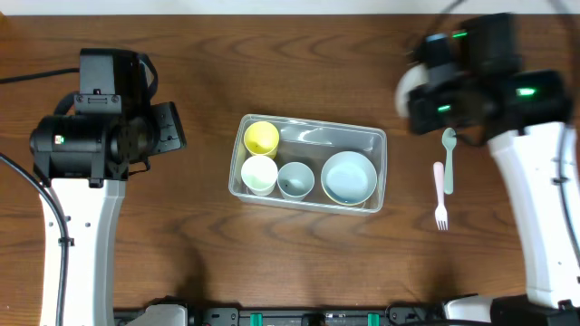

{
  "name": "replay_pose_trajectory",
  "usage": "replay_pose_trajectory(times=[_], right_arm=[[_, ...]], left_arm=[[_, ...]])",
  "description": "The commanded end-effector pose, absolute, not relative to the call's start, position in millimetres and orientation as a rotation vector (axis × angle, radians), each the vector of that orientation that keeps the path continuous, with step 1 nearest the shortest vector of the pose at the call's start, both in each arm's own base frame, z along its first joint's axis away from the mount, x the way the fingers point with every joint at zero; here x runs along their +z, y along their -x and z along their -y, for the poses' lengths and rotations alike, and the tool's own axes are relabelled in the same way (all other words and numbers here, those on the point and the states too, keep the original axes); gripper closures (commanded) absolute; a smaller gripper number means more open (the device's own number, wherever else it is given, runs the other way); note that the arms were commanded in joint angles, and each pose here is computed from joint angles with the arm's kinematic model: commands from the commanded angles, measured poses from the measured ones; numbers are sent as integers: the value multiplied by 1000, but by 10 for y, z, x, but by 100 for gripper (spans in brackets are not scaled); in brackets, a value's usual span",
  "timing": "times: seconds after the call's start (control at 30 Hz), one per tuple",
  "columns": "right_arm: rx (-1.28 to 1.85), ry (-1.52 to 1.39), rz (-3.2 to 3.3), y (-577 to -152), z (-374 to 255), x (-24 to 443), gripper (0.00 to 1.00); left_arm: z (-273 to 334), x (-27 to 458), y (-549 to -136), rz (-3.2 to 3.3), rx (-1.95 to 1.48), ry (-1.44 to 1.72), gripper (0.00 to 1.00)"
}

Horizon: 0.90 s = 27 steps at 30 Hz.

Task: Pack container
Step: 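Carry the white bowl into the container and stack it on the bowls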

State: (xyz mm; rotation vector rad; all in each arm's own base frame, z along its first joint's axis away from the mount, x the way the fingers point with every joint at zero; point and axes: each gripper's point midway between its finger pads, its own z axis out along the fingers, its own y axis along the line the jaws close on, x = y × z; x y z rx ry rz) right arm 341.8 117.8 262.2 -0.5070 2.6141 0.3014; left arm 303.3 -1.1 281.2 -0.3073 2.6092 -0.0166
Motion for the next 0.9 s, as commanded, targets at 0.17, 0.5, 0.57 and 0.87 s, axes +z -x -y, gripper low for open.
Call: replay_pose_trajectory(times=[0.17,0.5,0.57,0.87], right_arm=[[274,826,-2754,-3043,-1949,1989,99],[238,1023,-2894,-2724,-2251,1384,99],[238,1027,-2895,-2715,-2255,1379,98],[189,1033,-2898,-2727,-2191,1370,78]], left_arm=[[-16,2825,-3037,-2607,-8,332,39],[-17,2824,-3035,-2608,-7,332,39],[-17,2824,-3035,-2608,-7,332,39],[-17,2824,-3035,-2608,-7,332,39]])
